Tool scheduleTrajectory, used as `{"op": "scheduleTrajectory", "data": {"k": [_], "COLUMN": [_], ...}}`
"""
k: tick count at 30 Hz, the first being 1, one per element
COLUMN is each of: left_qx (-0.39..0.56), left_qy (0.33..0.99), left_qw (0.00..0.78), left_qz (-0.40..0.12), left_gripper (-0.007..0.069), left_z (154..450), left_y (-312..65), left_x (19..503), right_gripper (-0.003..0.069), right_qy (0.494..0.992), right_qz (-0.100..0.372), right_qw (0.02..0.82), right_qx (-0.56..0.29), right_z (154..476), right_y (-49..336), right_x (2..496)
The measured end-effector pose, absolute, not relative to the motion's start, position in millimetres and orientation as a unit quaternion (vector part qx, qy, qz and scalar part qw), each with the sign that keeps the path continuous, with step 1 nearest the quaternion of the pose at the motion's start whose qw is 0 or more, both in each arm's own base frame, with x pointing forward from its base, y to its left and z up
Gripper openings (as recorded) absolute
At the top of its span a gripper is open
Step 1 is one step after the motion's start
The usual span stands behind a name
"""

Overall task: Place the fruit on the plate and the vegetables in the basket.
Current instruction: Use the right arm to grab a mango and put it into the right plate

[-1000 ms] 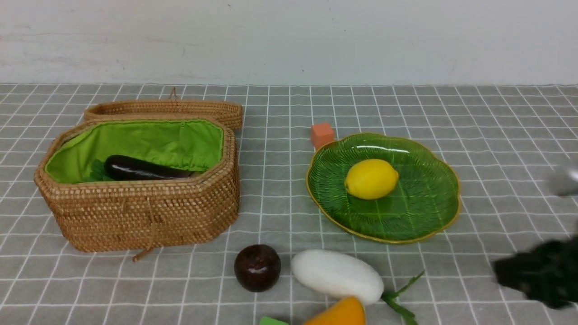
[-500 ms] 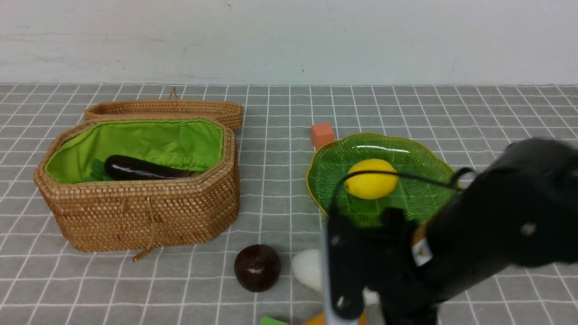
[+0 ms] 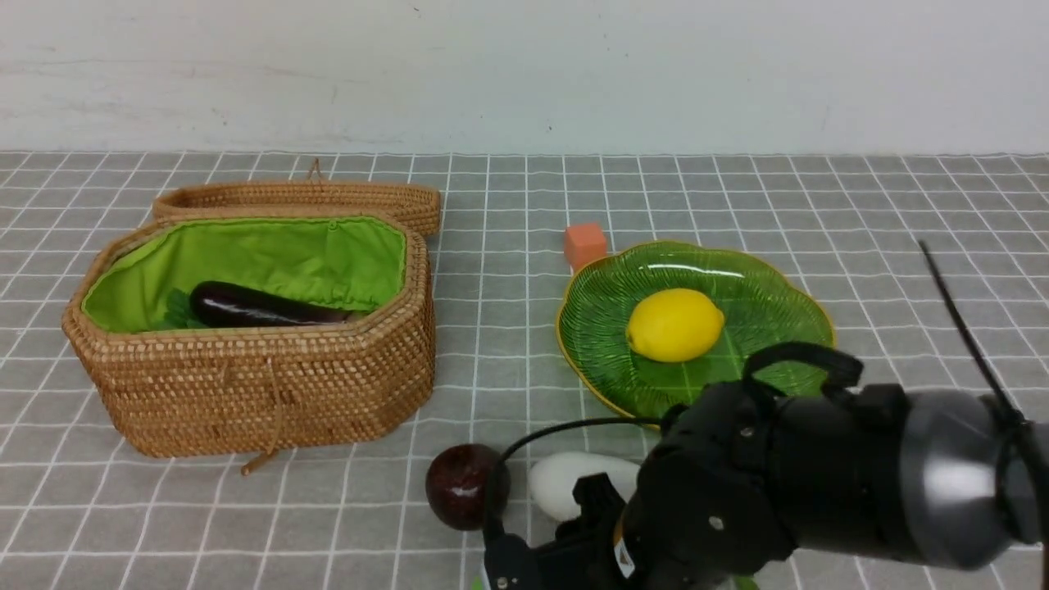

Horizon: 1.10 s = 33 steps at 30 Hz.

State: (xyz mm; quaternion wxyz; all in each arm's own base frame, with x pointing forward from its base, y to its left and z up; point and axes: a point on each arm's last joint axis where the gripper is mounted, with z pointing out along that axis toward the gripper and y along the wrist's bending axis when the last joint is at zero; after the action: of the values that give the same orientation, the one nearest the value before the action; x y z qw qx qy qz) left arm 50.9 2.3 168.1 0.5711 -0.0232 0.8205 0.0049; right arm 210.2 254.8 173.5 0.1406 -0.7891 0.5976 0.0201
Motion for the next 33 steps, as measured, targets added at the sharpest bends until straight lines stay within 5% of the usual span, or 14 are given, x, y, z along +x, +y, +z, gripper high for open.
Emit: {"op": "scheduleTrajectory", "data": {"k": [7,13,19,25,33], "left_qx": [-0.023,-0.023,-0.023,-0.023,-0.023], "left_qy": [0.821,0.821,0.821,0.821,0.821], "left_qw": [0.571,0.571,0.571,0.571,0.571], "left_qz": [0.005,0.005,0.005,0.005,0.005], "left_gripper": [0.0092,0.0099,0.0104,0.0113,0.0121], "left_z": [168.1,168.1,168.1,168.1,167.8], "left_y": [2.3,2.3,2.3,2.3,2.3], "left_x": [50.9,50.9,50.9,50.9,50.9], "right_gripper": [0.0552,0.0552,0.0552,0.0552,0.0553], "right_qy": [0.622,0.717,0.863,0.915,0.945], "right_qz": [0.07,0.142,0.134,0.107,0.11], "right_qw": [0.101,0.108,0.238,0.33,0.284], "right_qx": [-0.773,-0.674,-0.426,-0.204,-0.116], "right_z": [197.1,255.7,297.6,282.0,220.5], "right_y": [252.9,239.9,165.6,97.8,82.8], "right_x": [199.6,224.1,314.6,376.1,406.5]}}
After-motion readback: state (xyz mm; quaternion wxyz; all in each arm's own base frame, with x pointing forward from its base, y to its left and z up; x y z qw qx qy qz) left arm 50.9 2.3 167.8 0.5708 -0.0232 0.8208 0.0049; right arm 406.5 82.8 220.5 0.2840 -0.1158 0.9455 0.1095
